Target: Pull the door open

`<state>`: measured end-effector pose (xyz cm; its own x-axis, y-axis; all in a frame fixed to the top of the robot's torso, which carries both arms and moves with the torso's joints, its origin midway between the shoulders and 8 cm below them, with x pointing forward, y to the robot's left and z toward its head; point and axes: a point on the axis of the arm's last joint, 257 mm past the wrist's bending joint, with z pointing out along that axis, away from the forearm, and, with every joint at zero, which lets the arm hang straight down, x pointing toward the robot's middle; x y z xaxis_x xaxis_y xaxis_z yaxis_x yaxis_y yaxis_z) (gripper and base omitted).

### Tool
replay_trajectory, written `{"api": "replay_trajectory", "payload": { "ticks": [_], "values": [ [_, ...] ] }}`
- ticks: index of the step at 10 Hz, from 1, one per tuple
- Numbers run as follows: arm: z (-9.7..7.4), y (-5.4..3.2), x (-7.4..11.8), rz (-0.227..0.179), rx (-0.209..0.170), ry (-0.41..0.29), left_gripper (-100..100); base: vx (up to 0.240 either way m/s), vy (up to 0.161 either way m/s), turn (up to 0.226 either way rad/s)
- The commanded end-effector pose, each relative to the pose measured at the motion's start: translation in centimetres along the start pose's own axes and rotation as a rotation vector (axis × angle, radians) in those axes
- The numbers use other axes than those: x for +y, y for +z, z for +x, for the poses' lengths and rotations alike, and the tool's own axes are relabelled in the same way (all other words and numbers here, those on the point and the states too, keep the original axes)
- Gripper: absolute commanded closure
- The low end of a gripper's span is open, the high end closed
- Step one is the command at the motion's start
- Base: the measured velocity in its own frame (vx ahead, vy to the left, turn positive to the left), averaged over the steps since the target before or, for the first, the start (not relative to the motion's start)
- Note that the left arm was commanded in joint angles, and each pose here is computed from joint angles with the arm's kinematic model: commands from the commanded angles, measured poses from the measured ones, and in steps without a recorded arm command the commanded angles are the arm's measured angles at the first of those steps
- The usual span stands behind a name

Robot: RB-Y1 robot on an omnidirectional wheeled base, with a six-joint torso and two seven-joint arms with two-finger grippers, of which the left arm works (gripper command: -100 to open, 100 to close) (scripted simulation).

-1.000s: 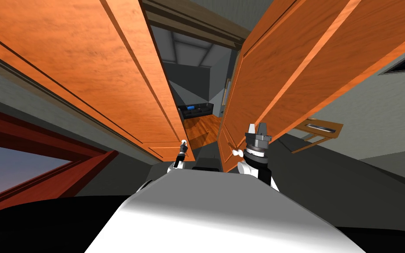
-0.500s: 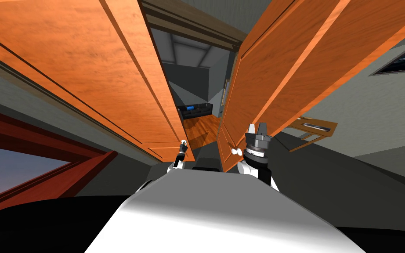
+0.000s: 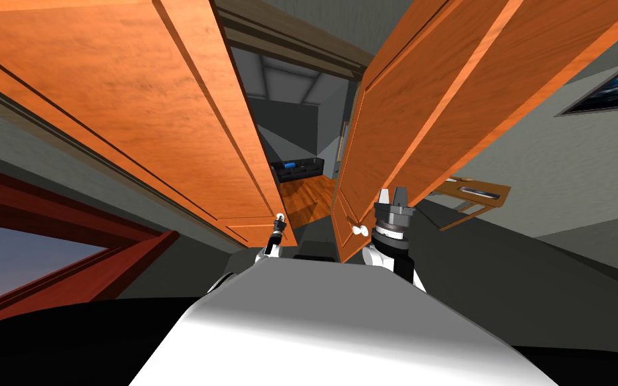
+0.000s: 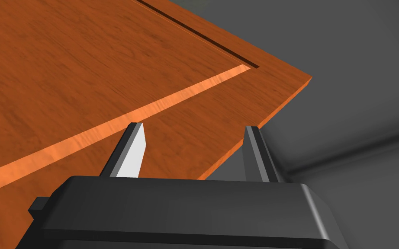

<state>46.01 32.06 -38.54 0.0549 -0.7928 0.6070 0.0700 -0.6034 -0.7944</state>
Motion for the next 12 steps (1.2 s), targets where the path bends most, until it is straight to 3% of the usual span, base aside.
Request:
{"api": "replay_trajectory", "payload": {
  "ticks": [1, 6, 8, 12],
  "values": [
    [-0.83, -0.57, 0.53, -0.013, -0.023, -0.045, 100, -0.009, -0.002, -0.020],
    [-1.33, -0.27, 0.04, 0.005, -0.038, -0.197, 100, -0.004, 0.001, -0.018],
    [-1.33, -0.27, 0.04, 0.006, -0.038, -0.205, 100, 0.000, 0.000, 0.000],
    [-1.71, -0.07, -0.33, 0.020, -0.048, -0.322, 100, -0.002, 0.001, -0.012]
  ]
}}
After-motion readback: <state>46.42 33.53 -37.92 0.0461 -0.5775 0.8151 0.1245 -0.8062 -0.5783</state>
